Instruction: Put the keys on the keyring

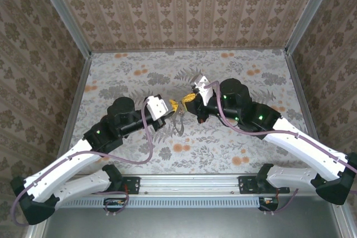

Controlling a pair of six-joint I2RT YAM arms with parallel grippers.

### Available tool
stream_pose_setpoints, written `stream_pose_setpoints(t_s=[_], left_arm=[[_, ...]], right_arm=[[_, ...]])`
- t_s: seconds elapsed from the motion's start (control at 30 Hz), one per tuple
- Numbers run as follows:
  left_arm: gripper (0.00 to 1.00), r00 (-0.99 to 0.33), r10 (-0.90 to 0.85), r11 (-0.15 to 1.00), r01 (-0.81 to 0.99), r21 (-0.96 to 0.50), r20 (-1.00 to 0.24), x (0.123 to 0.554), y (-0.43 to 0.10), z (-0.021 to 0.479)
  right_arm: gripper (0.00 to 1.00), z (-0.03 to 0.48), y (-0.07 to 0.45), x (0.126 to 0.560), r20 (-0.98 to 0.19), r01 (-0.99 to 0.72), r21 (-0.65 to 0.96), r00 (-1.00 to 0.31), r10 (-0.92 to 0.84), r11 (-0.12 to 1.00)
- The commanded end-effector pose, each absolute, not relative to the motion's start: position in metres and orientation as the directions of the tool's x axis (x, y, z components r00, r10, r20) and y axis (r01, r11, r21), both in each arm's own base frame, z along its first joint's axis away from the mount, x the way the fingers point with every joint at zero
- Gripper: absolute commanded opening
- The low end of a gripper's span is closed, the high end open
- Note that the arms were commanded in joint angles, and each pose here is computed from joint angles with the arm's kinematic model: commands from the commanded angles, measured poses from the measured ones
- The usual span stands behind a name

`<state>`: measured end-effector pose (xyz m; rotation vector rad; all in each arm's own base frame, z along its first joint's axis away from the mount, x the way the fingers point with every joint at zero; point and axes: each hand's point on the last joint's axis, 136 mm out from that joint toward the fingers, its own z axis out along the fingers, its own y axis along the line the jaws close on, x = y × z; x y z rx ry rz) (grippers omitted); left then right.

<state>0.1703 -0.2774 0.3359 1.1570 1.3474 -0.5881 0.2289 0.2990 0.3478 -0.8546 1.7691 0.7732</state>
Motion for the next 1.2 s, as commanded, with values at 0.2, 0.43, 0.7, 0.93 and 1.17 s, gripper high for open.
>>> stream_pose_setpoints(t_s=[0.2,0.43,0.7,0.93,1.17], left_arm=[[0.00,0.282,0.195,0.327,0.884,0.333,-0.939,0.154,-0.277,0.356],[0.00,0.287,0.194,0.337,0.879,0.338,-0.938,0.154,-0.275,0.357],[0.00,0.281,0.200,0.342,0.878,0.336,-0.938,0.155,-0.274,0.355],[0.00,0.282,0.207,0.342,0.877,0.339,-0.937,0.155,-0.273,0.355],[0.00,0.271,0.226,0.348,0.875,0.337,-0.936,0.156,-0.271,0.353]], right_arm=[[0.00,0.343,0.296,0.240,-0.930,-0.801,0.160,-0.319,-0.185,0.578],[0.00,0.335,0.301,0.242,-0.908,-0.803,0.189,-0.362,-0.210,0.565],[0.07,0.333,0.302,0.242,-0.902,-0.805,0.202,-0.375,-0.213,0.558],[0.29,0.337,0.289,0.247,-0.911,-0.777,0.200,-0.371,-0.178,0.596],[0.42,0.343,0.278,0.248,-0.926,-0.764,0.163,-0.337,-0.170,0.625]])
